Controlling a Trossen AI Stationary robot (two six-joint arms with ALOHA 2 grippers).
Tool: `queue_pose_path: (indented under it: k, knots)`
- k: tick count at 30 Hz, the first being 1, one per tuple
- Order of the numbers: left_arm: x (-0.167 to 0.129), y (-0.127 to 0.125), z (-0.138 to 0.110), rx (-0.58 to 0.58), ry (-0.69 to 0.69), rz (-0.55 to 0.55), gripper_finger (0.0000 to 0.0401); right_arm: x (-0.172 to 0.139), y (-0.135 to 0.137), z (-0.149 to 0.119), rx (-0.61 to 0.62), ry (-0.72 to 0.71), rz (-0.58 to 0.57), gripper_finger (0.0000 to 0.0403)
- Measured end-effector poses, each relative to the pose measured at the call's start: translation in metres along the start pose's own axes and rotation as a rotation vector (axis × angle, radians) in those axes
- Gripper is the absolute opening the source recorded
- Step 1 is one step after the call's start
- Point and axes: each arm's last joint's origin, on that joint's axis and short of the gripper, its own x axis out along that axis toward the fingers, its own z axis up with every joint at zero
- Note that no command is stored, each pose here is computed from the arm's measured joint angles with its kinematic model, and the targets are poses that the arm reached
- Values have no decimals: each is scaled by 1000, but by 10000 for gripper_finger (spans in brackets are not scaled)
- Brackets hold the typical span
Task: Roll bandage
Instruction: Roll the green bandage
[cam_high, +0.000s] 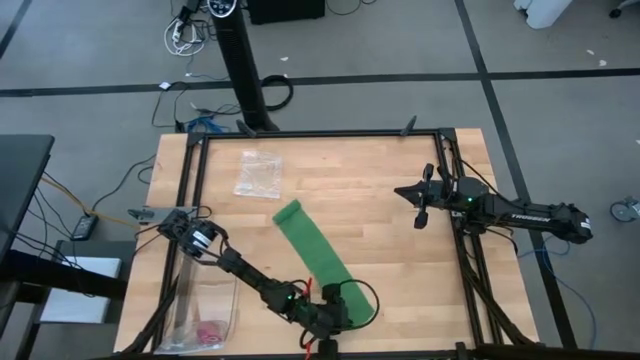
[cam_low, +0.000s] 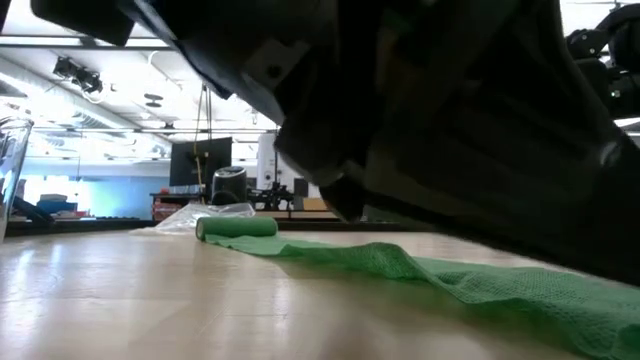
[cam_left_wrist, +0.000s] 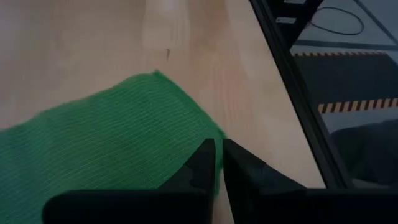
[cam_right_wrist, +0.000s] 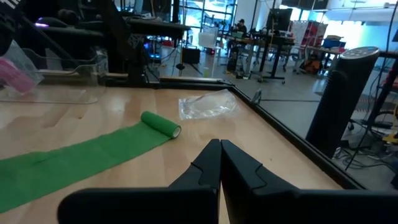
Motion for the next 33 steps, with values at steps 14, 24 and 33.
queue_pose_path:
  k: [14,24,33]
  knots:
    - [2,-5,3,40,-14,-44,40,0,0,1,290,-6,11,8]
    - [-42,-12,60,146,73,42,60,0,0,2,275,-21,11,8]
    - [-71,-21,81,261,23,35,32,-1,3,10,224,-99,153,8]
